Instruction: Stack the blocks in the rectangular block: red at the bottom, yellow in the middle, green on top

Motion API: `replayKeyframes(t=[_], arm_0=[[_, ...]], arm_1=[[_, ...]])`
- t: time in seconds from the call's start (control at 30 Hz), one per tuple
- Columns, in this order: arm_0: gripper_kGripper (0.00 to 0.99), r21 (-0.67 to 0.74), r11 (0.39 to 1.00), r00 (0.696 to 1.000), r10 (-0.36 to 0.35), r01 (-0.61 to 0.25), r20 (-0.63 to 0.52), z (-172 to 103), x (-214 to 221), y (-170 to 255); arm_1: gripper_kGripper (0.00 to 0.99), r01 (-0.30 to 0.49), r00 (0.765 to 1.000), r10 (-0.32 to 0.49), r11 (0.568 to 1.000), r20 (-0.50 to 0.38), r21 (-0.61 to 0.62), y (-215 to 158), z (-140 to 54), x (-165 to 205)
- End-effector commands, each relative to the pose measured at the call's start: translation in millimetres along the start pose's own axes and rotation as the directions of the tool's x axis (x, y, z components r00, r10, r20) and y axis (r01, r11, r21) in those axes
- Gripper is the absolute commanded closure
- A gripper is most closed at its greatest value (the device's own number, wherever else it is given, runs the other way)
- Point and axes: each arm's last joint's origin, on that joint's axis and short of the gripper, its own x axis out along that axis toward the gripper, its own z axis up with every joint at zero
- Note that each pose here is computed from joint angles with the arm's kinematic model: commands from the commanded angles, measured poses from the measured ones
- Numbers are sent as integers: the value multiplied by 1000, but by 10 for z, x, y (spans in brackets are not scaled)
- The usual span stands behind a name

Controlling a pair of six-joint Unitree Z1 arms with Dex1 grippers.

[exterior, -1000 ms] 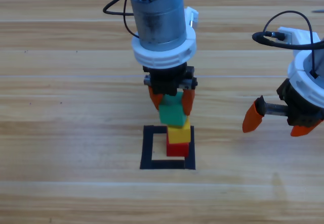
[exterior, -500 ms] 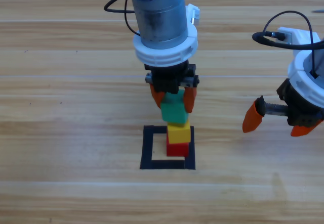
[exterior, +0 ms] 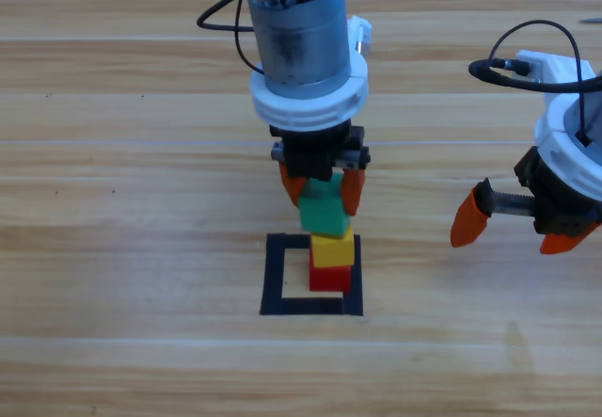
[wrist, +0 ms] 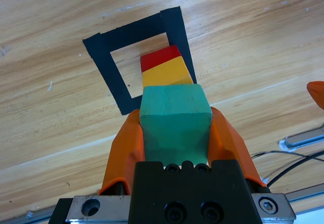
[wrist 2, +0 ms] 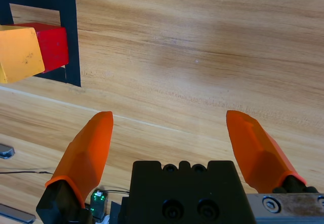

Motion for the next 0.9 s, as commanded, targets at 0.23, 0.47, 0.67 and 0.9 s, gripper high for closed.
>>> replayKeyframes(t=[0.23,0.47,0.67,0.9], arm_0=[[676,40,999,999,36,-34,-34,-23,240,-125],[8,76,996,999,38,-35,-29,-99,164,-110],[0,71,997,999,38,-37,-11,-134,27,-31],[0,72,997,1000,23,-23,0,-123,-28,-22]], arm_1=[[1,18,1000,-18,1000,11,24,-108,-3,-8],[1,18,1000,-18,1000,11,24,-108,-3,-8],[1,16,1000,-17,1000,10,24,-108,-4,-8],[1,10,1000,-10,1000,12,24,-109,-17,-29]])
